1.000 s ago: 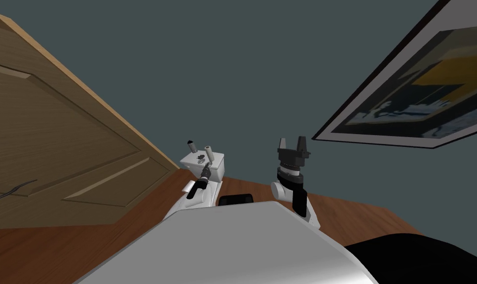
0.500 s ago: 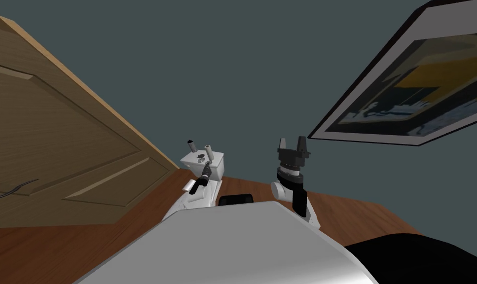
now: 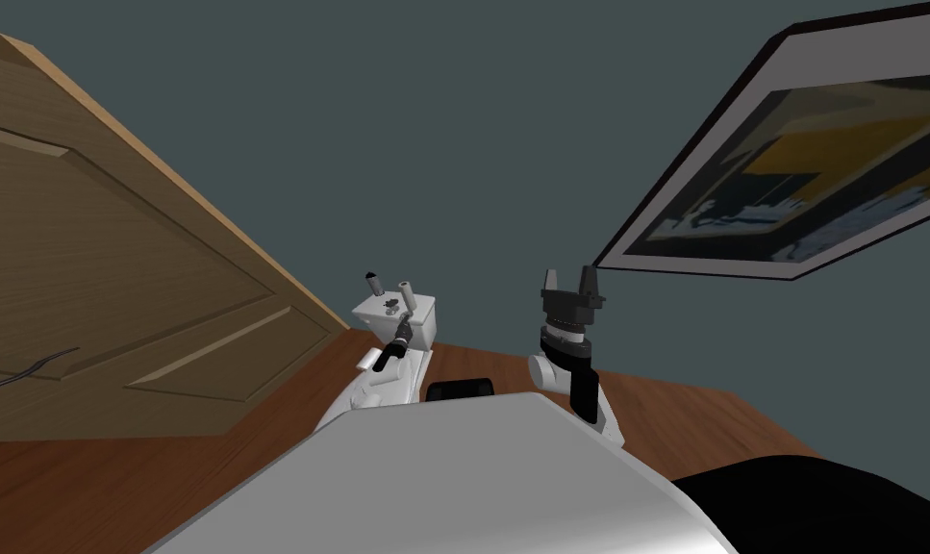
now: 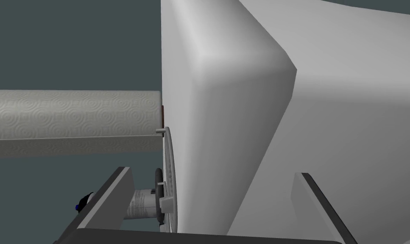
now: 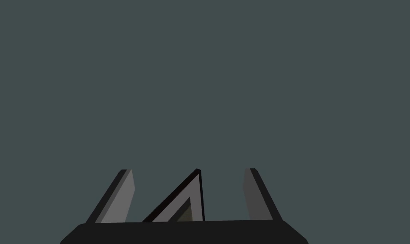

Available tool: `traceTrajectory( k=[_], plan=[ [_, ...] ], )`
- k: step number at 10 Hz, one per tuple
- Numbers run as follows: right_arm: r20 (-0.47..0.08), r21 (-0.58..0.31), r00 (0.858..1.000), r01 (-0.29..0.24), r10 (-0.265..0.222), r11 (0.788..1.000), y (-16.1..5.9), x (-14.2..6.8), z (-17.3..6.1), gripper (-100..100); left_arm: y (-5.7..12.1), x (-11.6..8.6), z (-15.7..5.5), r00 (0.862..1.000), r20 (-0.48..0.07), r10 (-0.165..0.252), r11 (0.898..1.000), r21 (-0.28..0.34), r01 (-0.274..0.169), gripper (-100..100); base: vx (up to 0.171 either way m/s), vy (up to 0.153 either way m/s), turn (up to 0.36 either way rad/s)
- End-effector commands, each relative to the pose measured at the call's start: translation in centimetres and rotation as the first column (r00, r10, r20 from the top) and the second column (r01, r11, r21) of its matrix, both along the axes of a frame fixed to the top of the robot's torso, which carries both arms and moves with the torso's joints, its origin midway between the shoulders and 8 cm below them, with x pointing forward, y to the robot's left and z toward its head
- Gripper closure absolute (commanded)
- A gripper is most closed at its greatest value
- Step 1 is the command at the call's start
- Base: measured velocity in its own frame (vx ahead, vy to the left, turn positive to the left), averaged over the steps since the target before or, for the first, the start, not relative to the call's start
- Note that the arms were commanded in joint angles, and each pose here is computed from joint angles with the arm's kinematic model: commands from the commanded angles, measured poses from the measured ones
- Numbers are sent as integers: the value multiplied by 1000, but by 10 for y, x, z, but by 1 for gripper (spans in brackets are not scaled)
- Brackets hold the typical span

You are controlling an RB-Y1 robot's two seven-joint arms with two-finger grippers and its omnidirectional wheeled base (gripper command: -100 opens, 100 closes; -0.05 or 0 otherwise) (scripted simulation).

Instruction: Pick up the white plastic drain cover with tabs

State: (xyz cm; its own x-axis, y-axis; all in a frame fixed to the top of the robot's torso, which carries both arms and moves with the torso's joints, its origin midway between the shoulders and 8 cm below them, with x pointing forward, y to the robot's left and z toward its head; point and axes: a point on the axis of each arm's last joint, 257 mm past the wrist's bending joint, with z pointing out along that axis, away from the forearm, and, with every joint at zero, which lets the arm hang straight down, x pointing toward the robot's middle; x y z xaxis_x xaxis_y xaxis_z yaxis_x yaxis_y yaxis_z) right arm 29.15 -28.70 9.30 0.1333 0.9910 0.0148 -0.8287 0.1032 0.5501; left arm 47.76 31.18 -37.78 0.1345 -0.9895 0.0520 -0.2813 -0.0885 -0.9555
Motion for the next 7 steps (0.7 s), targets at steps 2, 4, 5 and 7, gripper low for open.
traceTrajectory(
  k=[2, 4, 5, 7],
  plan=[
    [0, 0, 1000, 0, 0, 1000, 0, 0, 0, 0, 9, 22, 6, 1000, 20, 1, 1000, 7, -1, -100, -78, -27, -44],
    [0, 0, 1000, 0, 0, 1000, 0, 0, 0, 0, 9, 21, -9, 1000, -12, 1, 1000, 3, -1, -100, -24, -9, 4],
    [0, 0, 1000, 0, 0, 1000, 0, 0, 0, 0, 25, 37, 6, 1000, 27, 11, 1000, 13, -11, -100, -62, -17, -59],
    [0, 0, 1000, 0, 0, 1000, 0, 0, 0, 0, 20, 48, -1, 1000, 10, 4, 1000, 8, -4, -100, -66, -21, -5]
  ],
)
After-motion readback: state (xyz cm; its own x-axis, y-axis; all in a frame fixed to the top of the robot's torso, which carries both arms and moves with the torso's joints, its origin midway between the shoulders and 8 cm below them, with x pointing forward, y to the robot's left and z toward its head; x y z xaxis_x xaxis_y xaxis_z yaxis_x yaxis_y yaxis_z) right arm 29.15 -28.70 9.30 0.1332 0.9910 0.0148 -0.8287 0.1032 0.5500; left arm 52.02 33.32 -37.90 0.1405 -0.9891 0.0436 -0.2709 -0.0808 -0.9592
